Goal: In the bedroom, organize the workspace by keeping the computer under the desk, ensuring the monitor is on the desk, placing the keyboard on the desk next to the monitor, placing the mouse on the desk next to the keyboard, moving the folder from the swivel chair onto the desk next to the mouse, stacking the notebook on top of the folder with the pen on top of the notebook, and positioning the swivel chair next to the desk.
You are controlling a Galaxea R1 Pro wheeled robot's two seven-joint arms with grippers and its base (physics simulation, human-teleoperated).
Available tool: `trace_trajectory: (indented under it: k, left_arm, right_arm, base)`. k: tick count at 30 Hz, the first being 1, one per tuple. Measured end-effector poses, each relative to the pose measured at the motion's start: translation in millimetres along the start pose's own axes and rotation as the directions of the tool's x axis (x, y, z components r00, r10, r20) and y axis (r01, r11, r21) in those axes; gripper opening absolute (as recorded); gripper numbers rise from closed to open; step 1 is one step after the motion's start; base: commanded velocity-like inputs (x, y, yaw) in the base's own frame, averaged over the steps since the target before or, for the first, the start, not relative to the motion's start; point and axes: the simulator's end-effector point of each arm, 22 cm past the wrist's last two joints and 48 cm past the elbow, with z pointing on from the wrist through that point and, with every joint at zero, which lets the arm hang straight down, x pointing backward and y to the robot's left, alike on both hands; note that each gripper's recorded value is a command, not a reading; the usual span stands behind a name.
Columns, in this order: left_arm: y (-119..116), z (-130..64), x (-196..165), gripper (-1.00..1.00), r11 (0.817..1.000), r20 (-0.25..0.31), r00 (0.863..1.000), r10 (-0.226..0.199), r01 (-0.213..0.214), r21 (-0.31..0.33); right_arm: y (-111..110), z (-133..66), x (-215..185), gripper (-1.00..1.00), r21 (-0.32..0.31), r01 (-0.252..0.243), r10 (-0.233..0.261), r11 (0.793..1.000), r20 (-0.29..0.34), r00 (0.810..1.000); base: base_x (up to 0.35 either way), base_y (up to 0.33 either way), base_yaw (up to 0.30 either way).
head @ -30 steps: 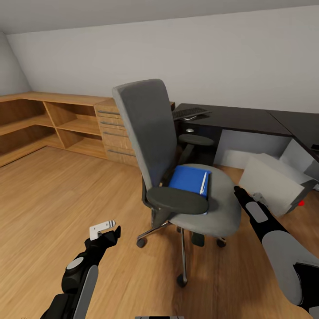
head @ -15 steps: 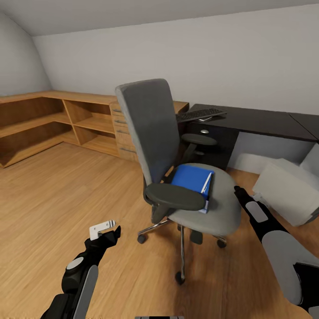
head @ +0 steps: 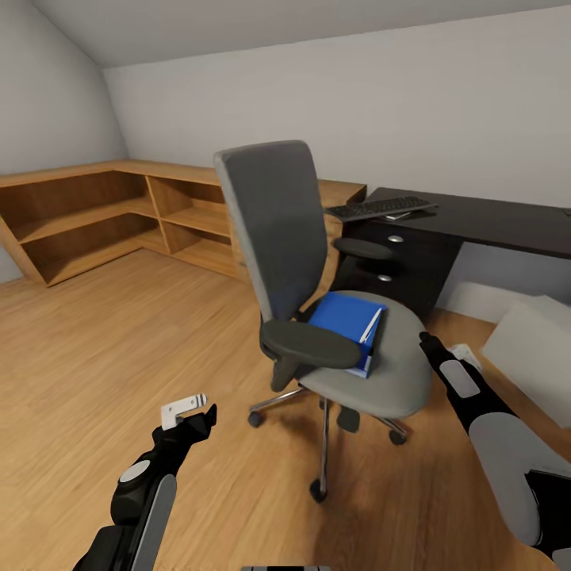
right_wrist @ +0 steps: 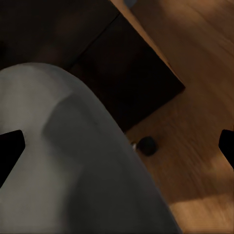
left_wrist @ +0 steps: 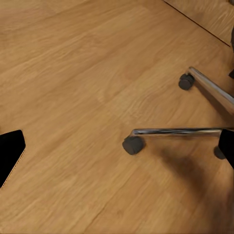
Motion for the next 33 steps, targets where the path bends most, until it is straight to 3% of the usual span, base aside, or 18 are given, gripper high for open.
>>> trace_trajectory:
  k: [33]
  left_arm:
    - [-8.9, 0.8, 6.1, 1.0, 1.0, -0.011, 1.0, 0.01, -0.01, 0.017]
  right_arm:
    - [-13.5, 1.5, -27.8, 1.0, 0.015, 0.013, -0.013, 1.0, 0.035, 0.999]
  base:
    - [0.0, 0.0, 0.25]
